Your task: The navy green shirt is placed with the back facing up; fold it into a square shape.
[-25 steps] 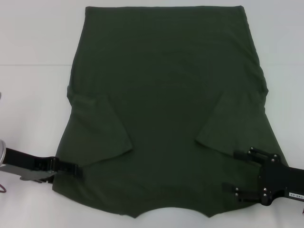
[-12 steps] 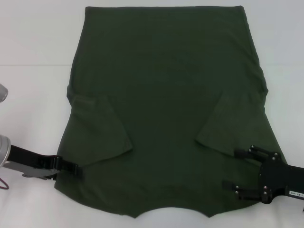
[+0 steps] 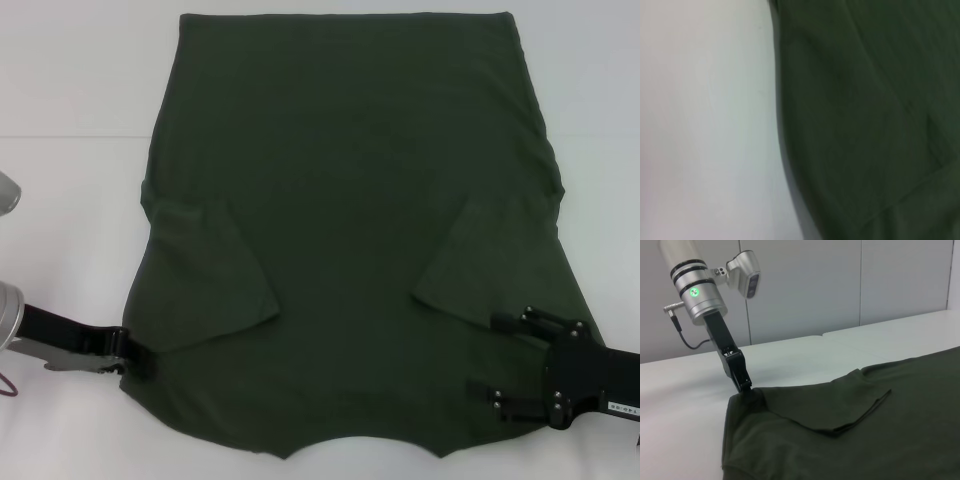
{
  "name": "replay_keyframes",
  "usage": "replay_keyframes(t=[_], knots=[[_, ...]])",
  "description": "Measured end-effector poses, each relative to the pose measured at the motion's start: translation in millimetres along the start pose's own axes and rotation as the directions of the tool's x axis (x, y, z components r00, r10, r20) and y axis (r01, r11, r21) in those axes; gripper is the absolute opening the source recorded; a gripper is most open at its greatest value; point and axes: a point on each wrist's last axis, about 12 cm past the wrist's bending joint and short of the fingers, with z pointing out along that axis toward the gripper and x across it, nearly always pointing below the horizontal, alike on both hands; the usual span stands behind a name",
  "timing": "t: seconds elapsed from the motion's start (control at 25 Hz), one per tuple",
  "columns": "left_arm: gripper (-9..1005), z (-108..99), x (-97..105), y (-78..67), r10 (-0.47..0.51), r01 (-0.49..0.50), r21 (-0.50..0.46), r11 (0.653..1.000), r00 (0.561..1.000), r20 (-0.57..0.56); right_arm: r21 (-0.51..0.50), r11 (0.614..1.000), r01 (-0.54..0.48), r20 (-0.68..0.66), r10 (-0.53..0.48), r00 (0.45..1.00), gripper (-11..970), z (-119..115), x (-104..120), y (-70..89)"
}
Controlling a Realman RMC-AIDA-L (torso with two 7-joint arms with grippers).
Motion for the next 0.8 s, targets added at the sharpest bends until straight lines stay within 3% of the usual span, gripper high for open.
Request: replay_keyframes(t=[0.48, 0.8], knots=[[46, -2, 1, 2.8, 0.000, 0.000, 0.000, 1.000, 1.000, 0.006, -0.007, 1.000, -0.005, 0.001, 0.005, 1.000, 948, 2, -2, -0.3], [37, -3, 1, 3.1, 0.003, -0.003, 0.003, 1.000, 1.000, 0.004, 0.007, 0.999, -0.040, -0.003, 0.040, 0.999, 948, 4, -10, -9.6]])
